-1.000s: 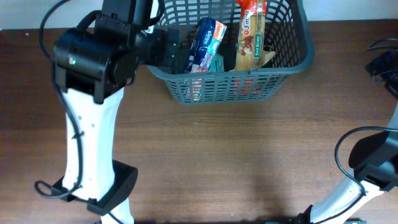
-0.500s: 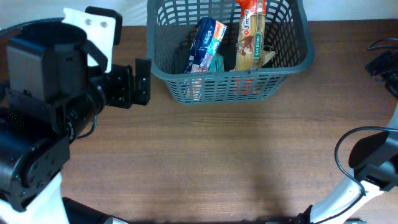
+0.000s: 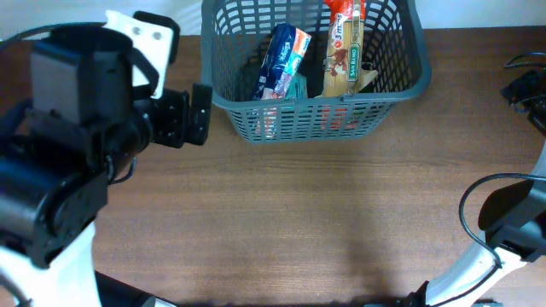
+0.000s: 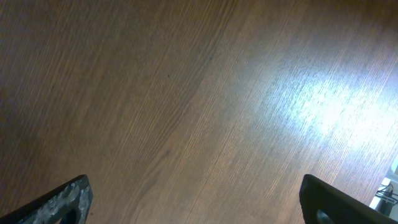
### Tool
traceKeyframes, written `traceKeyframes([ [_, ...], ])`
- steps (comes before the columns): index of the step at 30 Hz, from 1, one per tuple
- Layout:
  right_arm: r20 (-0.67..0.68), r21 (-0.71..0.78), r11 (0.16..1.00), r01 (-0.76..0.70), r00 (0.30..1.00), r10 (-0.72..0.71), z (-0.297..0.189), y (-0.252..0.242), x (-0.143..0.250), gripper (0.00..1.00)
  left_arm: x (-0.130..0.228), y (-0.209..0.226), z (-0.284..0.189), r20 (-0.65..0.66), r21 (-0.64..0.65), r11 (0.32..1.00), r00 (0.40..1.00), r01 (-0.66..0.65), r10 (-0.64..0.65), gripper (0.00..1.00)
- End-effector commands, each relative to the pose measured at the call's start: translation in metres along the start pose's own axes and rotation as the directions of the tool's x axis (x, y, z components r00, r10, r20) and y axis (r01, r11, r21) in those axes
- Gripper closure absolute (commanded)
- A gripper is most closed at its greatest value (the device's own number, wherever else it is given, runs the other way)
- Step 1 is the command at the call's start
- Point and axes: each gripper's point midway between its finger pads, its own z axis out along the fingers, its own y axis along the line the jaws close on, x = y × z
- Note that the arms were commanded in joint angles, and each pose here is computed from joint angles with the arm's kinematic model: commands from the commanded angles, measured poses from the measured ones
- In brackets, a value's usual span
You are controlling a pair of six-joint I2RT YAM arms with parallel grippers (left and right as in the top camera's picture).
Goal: Pack container
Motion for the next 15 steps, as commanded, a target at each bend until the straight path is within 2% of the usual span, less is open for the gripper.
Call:
traceKeyframes([
  [1, 0.002, 0.006, 1.0, 0.002, 1.0, -0.002, 0.001, -0.002, -0.001, 0.01, 0.011, 0.001, 0.012, -0.059, -0.01, 0.997, 0.995, -0.078, 0.077, 0.01],
  [4, 0.002, 0.006, 1.0, 0.002, 1.0, -0.002, 0.001, -0.002, -0.001, 0.01, 0.012, 0.001, 0.009, -0.041, -0.009, 0.995, 0.994, -0.097, 0.097, 0.01],
  [10, 0.002, 0.006, 1.0, 0.002, 1.0, -0.002, 0.001, -0.002, -0.001, 0.01, -0.001, -0.004, -0.007, 0.141, 0.019, 0.995, 0.986, -0.095, 0.091, 0.01],
  [15, 0.002, 0.006, 1.0, 0.002, 1.0, -0.002, 0.001, -0.002, -0.001, 0.01, 0.027, 0.004, -0.007, 0.227, 0.014, 0.997, 0.971, -0.081, 0.076, 0.01],
])
